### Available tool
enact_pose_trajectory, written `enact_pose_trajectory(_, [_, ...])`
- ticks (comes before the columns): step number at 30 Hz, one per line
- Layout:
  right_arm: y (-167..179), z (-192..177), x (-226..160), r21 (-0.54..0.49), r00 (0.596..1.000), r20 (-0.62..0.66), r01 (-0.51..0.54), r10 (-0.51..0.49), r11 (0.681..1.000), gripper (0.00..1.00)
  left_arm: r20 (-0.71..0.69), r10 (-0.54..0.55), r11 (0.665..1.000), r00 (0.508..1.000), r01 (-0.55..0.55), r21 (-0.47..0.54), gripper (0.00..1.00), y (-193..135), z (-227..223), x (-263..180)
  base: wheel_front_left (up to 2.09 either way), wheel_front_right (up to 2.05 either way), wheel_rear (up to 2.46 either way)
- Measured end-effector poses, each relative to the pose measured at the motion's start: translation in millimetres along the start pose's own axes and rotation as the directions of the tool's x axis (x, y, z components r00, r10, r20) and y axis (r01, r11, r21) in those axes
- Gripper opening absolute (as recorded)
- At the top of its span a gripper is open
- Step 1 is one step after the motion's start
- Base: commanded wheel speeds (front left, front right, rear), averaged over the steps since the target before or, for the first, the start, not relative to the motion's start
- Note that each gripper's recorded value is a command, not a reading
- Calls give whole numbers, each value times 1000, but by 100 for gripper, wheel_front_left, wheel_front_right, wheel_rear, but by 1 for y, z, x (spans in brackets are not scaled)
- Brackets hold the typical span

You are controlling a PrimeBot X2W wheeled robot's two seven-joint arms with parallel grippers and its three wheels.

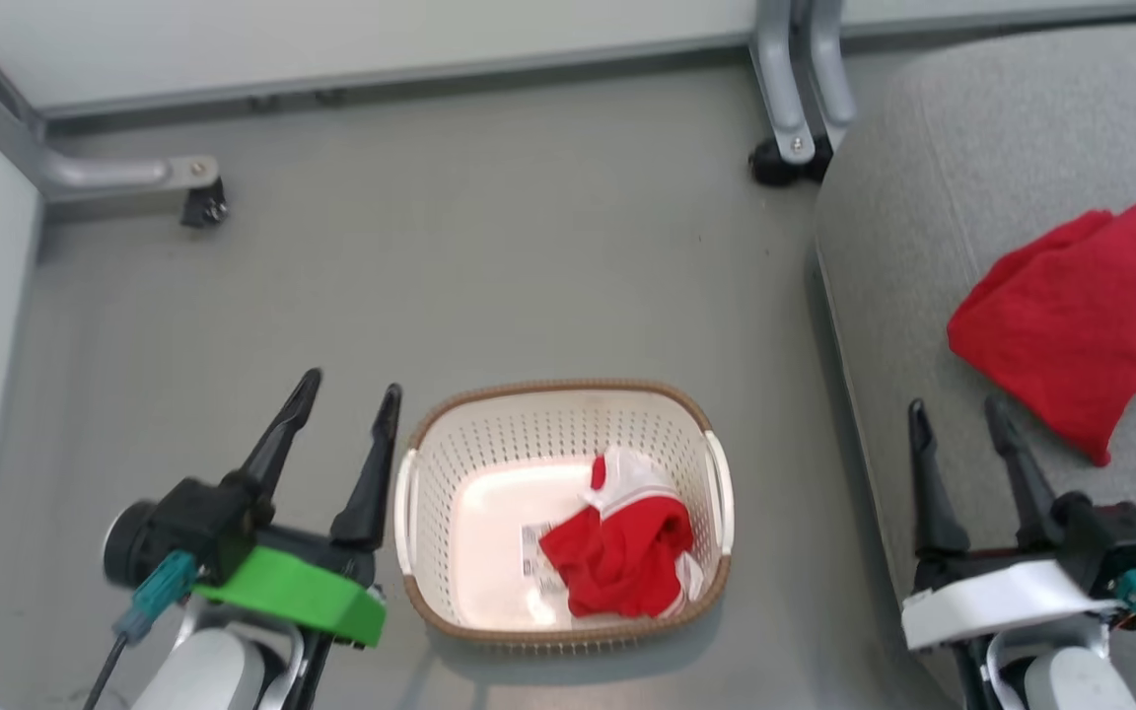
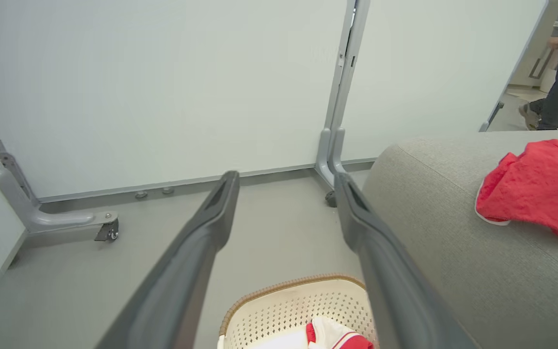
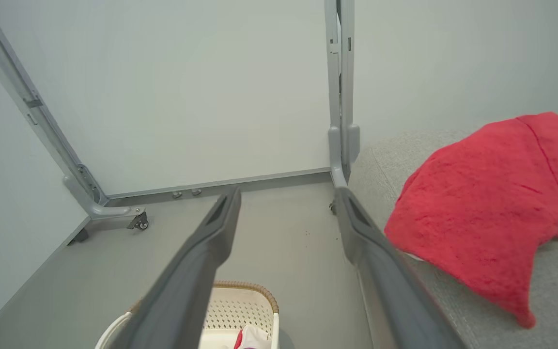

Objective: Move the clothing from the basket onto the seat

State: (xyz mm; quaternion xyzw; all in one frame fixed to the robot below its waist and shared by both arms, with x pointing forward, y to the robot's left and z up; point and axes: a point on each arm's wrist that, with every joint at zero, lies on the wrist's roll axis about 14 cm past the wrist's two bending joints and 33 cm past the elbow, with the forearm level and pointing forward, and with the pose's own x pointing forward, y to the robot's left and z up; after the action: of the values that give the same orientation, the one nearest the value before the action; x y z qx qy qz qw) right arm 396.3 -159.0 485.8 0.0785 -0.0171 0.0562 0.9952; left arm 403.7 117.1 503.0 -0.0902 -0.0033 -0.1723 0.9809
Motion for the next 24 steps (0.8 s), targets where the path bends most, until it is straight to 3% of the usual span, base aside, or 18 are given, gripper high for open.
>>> enact_pose_trajectory(9, [43, 34, -34, -21, 989, 90, -120, 121, 993, 100, 200, 237, 966, 951, -252, 50, 100, 38, 55, -73, 0, 0, 0])
enact_pose_trajectory(13, [48, 42, -45, -28, 984, 112, -134, 136, 991, 100, 256, 251, 960, 934, -274, 59, 100, 37, 67, -97, 0, 0, 0])
enact_pose_trajectory(24, [41, 28, -71, -21, 992, 66, -107, 108, 994, 100, 174, 280, 953, 944, -296, 72, 100, 32, 34, -128, 0, 0, 0])
